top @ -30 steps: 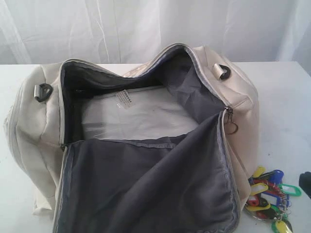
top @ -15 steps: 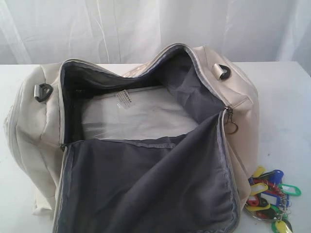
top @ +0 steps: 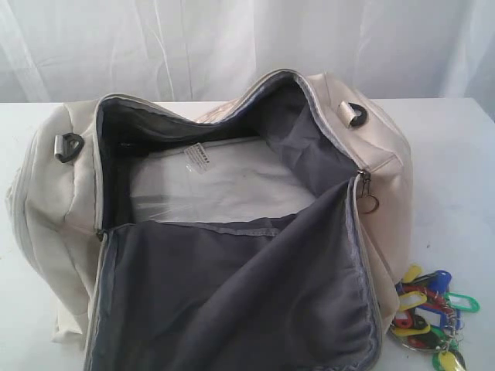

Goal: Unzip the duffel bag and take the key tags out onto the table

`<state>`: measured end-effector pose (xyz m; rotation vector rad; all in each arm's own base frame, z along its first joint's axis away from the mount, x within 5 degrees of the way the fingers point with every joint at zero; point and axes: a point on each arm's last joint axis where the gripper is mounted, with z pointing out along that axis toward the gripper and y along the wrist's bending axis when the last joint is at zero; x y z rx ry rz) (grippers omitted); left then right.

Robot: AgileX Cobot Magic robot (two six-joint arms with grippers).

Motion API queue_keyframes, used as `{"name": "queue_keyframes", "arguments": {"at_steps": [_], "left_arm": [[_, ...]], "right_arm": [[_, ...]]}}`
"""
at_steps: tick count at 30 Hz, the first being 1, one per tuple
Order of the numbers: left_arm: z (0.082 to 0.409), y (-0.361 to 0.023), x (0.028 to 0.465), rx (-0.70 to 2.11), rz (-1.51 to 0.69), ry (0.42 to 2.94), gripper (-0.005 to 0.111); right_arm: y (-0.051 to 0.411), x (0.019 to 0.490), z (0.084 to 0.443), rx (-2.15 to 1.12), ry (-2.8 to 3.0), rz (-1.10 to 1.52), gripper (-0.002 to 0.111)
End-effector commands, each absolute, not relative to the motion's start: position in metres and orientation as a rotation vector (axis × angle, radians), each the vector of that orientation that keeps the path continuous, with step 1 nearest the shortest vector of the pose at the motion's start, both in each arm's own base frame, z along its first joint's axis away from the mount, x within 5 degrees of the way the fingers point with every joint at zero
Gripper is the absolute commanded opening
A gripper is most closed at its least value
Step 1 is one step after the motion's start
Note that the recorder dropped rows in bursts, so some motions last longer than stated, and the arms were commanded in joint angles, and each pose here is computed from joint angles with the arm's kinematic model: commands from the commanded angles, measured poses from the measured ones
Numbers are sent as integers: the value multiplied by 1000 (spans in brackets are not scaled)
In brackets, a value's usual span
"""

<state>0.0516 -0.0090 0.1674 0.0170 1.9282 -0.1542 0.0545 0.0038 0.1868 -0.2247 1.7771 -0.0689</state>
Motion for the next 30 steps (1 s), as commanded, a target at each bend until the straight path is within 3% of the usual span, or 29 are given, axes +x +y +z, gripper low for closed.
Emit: {"name": "queue_keyframes", "arguments": {"at_steps": [1,6,30], "left_arm": [[168,-10,51,15,-168,1921,0],[168,-10,51,15,-168,1921,0],[168,-9,51,12,-160,1921,0]], "right_arm": [[8,54,186,-213,1769,26,0],[14,53,187,-181,1773,194,0],[14,53,187,-182,1773,192,0]]}}
